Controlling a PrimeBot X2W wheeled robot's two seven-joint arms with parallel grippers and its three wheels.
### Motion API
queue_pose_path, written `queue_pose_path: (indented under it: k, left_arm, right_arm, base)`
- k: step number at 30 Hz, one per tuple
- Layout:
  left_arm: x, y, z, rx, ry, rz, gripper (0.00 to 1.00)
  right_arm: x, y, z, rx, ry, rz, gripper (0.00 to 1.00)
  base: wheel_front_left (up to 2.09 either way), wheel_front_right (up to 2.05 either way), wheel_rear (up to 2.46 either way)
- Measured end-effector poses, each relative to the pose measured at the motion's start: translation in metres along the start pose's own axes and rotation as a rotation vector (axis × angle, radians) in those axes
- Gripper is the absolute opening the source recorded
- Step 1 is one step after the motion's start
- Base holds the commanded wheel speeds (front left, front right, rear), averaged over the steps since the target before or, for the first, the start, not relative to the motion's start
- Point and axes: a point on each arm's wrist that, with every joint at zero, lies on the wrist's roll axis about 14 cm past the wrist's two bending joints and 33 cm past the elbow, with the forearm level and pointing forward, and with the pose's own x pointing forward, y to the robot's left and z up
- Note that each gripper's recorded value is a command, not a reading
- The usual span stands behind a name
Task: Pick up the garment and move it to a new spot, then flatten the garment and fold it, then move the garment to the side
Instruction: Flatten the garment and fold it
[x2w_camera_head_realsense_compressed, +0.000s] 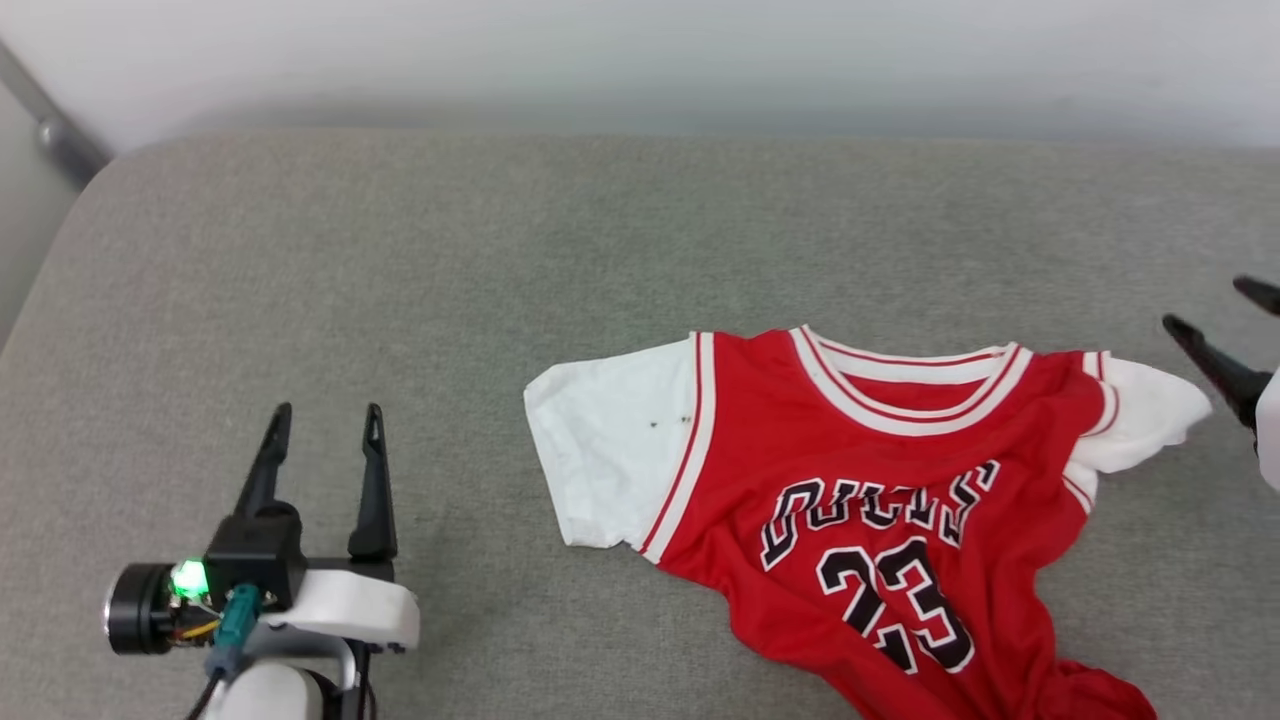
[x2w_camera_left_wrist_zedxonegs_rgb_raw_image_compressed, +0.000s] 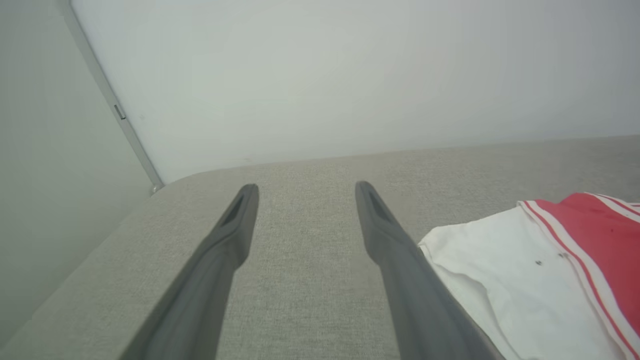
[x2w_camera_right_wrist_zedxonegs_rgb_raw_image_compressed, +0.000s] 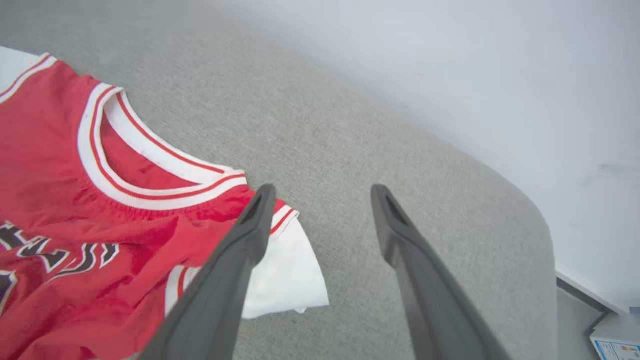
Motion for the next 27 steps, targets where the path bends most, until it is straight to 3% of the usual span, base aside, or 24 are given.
queue_pose_path:
  k: [8, 13, 18, 22, 27]
  left_arm:
    - [0.033, -0.015, 0.024, 0.071, -0.049, -0.142, 1.0]
    - [0.064, -0.022, 0.047, 0.149, -0.065, -0.222, 1.0]
    - [0.1, -0.038, 0.083, 0.225, -0.1, -0.298, 1.0]
    - [0.119, -0.053, 0.094, 0.246, -0.068, -0.347, 1.0]
    - [0.134, -0.078, 0.083, 0.259, 0.096, -0.444, 1.0]
  right_arm:
    - [-0.038, -0.019, 0.047, 0.029, -0.37, -0.144, 1.0]
    - [-0.062, -0.013, 0.051, 0.093, -0.509, -0.239, 1.0]
    - [-0.094, 0.022, 0.036, 0.176, -0.613, -0.337, 1.0]
    - [-0.112, 0.042, 0.019, 0.242, -0.613, -0.395, 1.0]
    - [-0.12, 0.058, 0.002, 0.311, -0.576, -0.431, 1.0]
  base:
    - [0.0, 0.0, 0.0]
    - [0.0, 0.0, 0.0]
    - [0.0, 0.0, 0.0]
    - [0.0, 0.0, 0.0]
    - [0.0, 0.0, 0.0]
